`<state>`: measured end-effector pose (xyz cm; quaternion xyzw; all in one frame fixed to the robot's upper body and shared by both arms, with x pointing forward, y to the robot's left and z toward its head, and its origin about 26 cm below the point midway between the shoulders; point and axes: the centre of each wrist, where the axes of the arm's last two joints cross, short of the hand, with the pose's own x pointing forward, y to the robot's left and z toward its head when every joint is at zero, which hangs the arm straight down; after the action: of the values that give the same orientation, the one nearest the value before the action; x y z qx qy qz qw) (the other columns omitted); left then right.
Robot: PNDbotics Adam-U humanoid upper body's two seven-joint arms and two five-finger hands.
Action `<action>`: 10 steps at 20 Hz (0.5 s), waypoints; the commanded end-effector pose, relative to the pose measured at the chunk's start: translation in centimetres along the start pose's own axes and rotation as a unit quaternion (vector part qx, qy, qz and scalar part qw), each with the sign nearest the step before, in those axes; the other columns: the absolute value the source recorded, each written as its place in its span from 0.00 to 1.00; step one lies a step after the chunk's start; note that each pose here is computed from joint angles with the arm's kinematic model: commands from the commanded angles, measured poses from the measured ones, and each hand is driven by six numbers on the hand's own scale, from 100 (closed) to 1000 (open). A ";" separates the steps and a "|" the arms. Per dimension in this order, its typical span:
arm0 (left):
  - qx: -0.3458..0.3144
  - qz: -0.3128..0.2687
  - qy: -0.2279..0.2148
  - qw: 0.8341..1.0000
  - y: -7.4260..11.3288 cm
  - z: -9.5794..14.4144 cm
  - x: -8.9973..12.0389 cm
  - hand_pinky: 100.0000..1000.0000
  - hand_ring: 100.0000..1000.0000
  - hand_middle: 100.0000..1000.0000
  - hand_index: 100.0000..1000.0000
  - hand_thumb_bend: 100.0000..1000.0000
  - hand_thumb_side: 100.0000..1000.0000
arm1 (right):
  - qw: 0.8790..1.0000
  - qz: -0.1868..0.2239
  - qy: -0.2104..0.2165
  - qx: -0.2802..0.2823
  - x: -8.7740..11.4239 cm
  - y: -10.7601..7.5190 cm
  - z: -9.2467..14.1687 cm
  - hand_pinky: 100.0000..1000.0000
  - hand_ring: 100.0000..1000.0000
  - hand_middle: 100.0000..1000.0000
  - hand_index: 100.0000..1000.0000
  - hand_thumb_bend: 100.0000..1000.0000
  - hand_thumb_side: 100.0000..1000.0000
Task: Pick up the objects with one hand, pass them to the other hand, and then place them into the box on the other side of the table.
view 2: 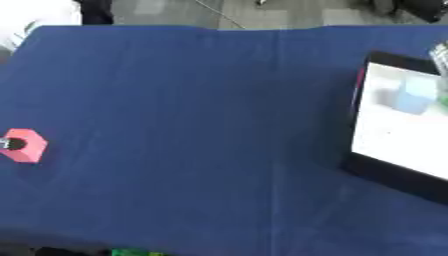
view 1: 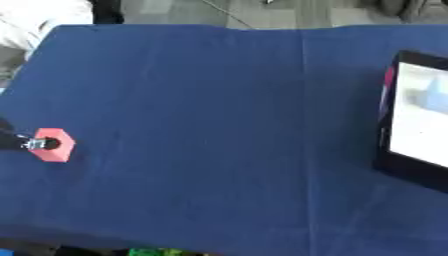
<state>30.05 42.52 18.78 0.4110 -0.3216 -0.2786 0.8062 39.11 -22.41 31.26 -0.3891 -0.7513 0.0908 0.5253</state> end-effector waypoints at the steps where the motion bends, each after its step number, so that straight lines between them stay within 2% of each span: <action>1: 0.011 -0.008 0.004 1.000 1.6 0.3 0.1 0.88 0.89 0.76 0.82 0.77 0.50 | 0.999 0.007 0.018 -0.038 0.3 -0.8 -0.3 0.65 0.77 0.74 0.85 0.00 0.29; 10: -0.007 -0.013 0.020 1.000 1.4 -0.9 0.2 0.87 0.89 0.76 0.78 0.75 0.49 | 0.999 0.003 0.024 -0.043 0.2 -0.7 -0.4 0.65 0.77 0.74 0.84 0.00 0.29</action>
<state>31.04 42.92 18.39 0.3992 -0.3061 -0.2839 0.8163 39.35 -22.62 30.91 -0.3835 -0.7520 0.0865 0.5291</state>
